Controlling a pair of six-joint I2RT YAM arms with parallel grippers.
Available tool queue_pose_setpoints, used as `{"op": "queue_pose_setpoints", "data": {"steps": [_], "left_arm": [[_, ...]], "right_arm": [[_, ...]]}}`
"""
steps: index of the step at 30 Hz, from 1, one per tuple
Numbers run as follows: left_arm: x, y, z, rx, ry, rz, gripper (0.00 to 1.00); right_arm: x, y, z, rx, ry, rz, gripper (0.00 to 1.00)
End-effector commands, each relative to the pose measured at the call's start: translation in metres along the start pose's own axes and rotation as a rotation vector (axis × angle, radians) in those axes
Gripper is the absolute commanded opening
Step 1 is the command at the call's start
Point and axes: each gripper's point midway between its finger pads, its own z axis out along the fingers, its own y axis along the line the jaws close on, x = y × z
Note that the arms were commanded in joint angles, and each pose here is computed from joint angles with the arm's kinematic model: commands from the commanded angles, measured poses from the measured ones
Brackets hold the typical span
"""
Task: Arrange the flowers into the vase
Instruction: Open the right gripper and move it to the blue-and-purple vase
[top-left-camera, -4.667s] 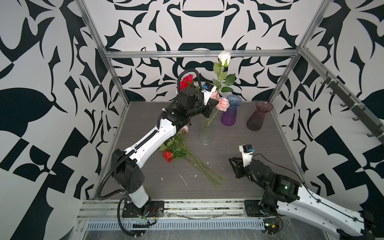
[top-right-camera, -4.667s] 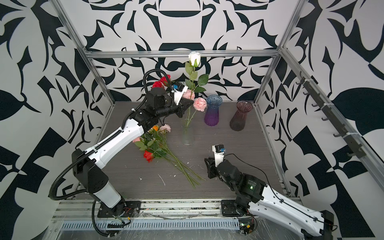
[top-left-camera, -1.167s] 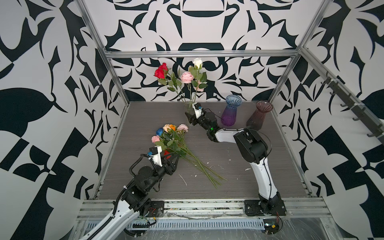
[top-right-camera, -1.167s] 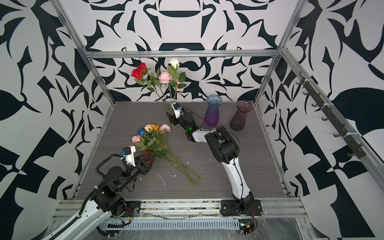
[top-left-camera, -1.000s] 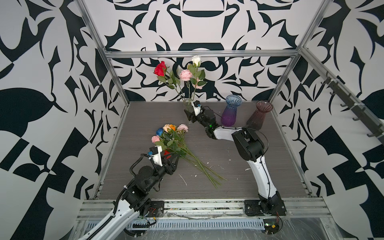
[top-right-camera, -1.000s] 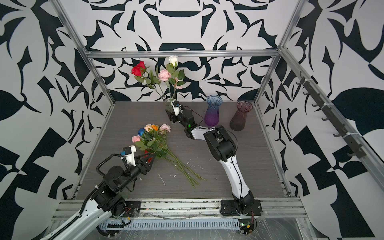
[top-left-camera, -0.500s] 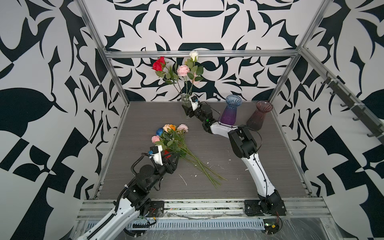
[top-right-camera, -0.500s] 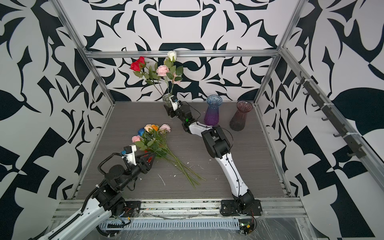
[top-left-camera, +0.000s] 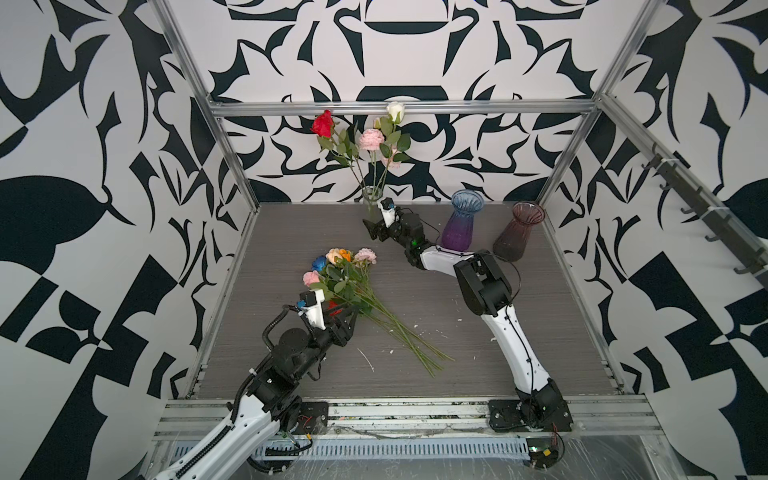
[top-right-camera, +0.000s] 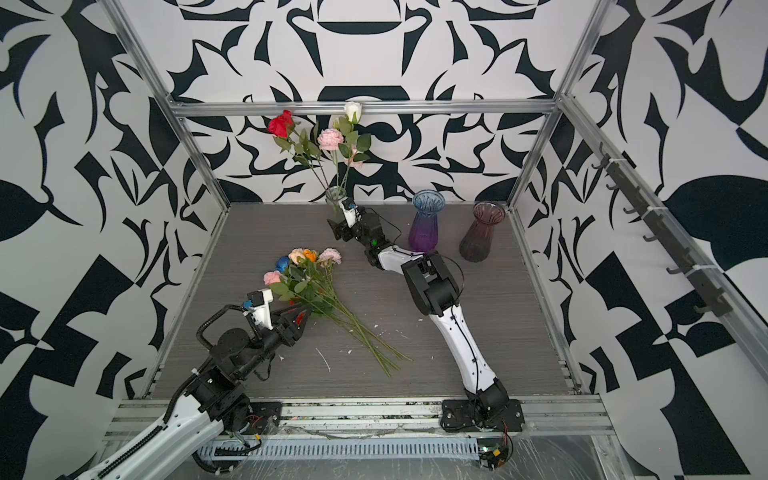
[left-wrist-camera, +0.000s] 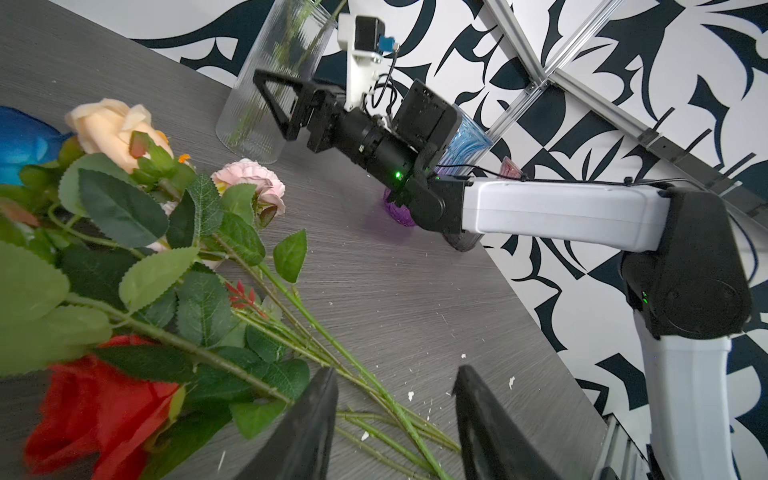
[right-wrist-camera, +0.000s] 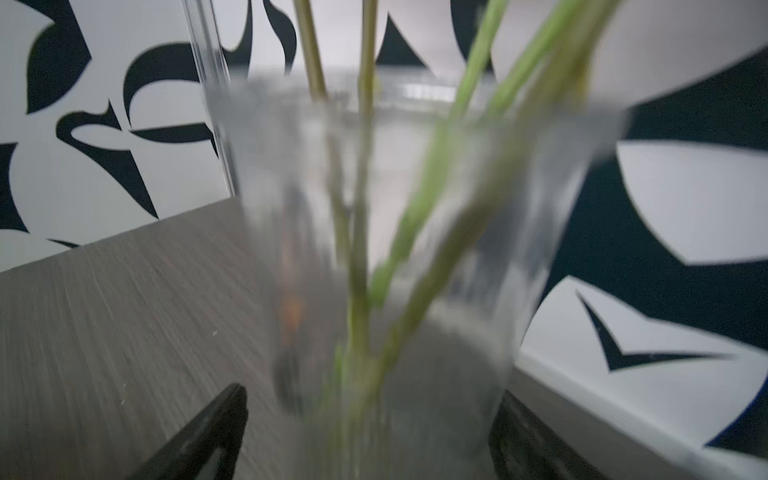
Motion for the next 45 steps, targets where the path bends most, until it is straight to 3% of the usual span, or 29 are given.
{"op": "queue_pose_setpoints", "data": {"steps": [1, 7, 12, 14, 17, 20, 23, 26, 32, 38, 45], "left_arm": [[-0.002, -0.003, -0.001, 0.023, -0.017, -0.002, 0.5], [-0.003, -0.003, -0.003, 0.028, -0.025, -0.002, 0.5], [-0.004, -0.003, -0.006, 0.029, -0.033, -0.006, 0.5], [-0.004, -0.003, -0.007, 0.033, -0.039, -0.008, 0.5], [-0.005, -0.002, -0.01, 0.032, -0.05, -0.013, 0.49], [-0.005, 0.001, -0.014, 0.021, -0.063, -0.023, 0.49], [-0.006, 0.008, -0.016, -0.01, -0.073, -0.042, 0.49], [-0.006, 0.007, -0.018, -0.007, -0.076, -0.042, 0.48], [-0.006, 0.005, -0.016, 0.002, -0.071, -0.035, 0.48], [-0.006, 0.002, -0.016, 0.011, -0.065, -0.032, 0.47], [-0.006, 0.002, -0.017, 0.011, -0.065, -0.031, 0.47]], "right_arm": [[-0.059, 0.003, -0.011, -0.017, -0.1, -0.028, 0.94], [-0.113, 0.007, -0.035, -0.021, -0.171, -0.031, 0.95], [-0.155, 0.006, -0.077, 0.02, -0.212, -0.051, 0.95], [-0.169, -0.004, -0.094, 0.052, -0.146, -0.033, 0.96], [-0.188, -0.039, -0.123, 0.194, 0.061, 0.084, 0.93], [-0.195, -0.087, -0.166, 0.363, 0.202, 0.279, 0.88], [-0.203, -0.124, -0.211, 0.471, 0.268, 0.441, 0.85], [-0.21, -0.145, -0.252, 0.561, 0.258, 0.477, 0.82], [-0.191, -0.176, -0.289, 0.704, 0.344, 0.55, 0.81], [-0.154, -0.187, -0.282, 0.726, 0.428, 0.658, 0.77], [-0.13, -0.202, -0.277, 0.772, 0.495, 0.62, 0.68]]}}
